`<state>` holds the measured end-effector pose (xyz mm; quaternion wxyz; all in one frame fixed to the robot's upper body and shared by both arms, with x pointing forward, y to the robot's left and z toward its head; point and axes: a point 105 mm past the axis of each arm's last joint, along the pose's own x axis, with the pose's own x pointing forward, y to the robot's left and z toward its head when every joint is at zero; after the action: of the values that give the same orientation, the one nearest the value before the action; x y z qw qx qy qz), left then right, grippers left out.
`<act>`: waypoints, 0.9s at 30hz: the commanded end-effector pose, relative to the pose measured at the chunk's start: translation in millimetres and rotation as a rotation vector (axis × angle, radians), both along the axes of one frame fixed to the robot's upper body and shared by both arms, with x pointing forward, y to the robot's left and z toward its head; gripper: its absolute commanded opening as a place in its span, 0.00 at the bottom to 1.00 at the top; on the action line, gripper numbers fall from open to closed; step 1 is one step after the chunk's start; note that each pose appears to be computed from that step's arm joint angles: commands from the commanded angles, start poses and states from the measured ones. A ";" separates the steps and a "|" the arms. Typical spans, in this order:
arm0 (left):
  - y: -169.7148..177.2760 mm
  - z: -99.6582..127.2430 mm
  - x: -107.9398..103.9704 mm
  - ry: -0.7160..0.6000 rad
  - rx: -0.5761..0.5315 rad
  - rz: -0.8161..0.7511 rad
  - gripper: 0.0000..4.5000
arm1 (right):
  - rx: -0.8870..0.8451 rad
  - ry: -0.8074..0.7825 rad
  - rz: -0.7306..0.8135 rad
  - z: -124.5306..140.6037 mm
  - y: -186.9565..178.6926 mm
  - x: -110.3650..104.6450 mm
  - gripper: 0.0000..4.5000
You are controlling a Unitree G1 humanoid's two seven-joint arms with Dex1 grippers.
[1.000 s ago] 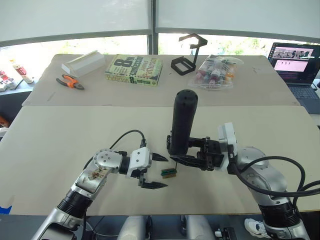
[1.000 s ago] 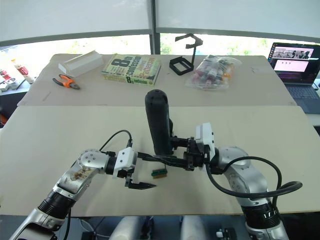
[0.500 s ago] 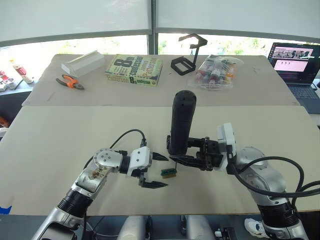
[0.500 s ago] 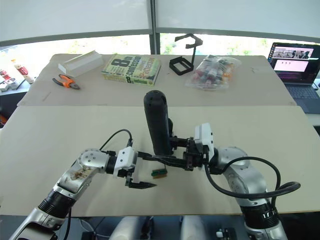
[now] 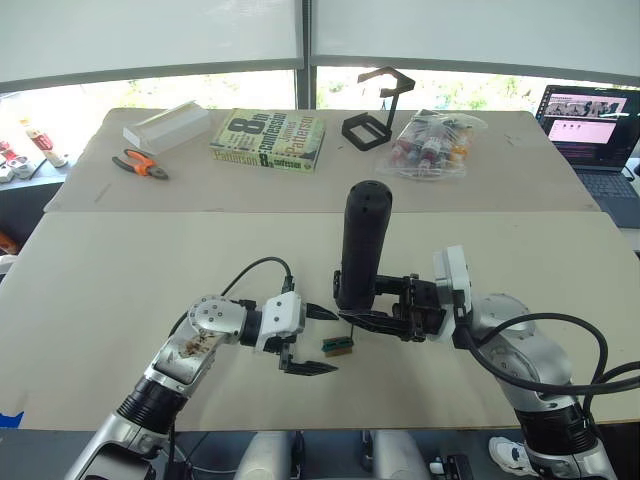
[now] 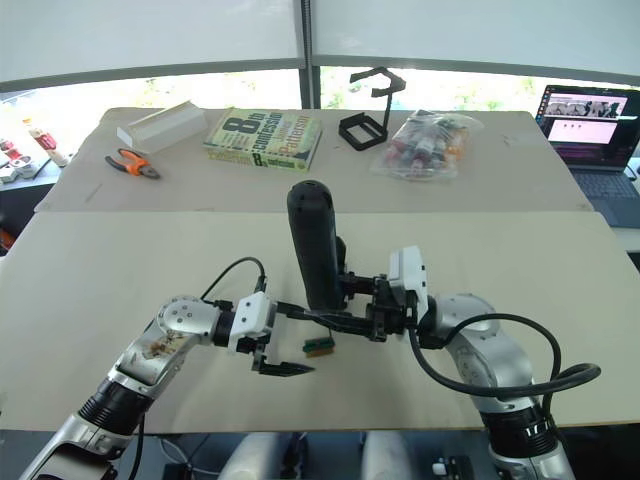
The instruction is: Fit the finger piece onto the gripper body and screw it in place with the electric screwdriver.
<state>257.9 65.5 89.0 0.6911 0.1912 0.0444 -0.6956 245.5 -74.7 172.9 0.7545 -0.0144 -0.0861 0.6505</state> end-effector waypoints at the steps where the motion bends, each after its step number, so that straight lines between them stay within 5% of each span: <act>1: -2.7 7.2 2.7 -0.027 -0.017 -0.003 1.00 | 0.033 -0.059 0.032 12.9 3.7 -6.5 0.42; 19: -3.2 7.9 4.7 -0.033 -0.022 0.006 1.00 | 0.027 -0.072 0.042 15.0 4.6 -8.7 0.42; 27: 2.2 18.2 7.8 -0.044 -0.043 0.025 1.00 | 0.052 -0.106 0.093 46.6 3.6 -19.6 0.42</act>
<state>262.6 65.1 92.4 0.6994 0.1869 0.0394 -0.6887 237.7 -71.1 193.2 0.7362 -0.0180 -0.0959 0.6697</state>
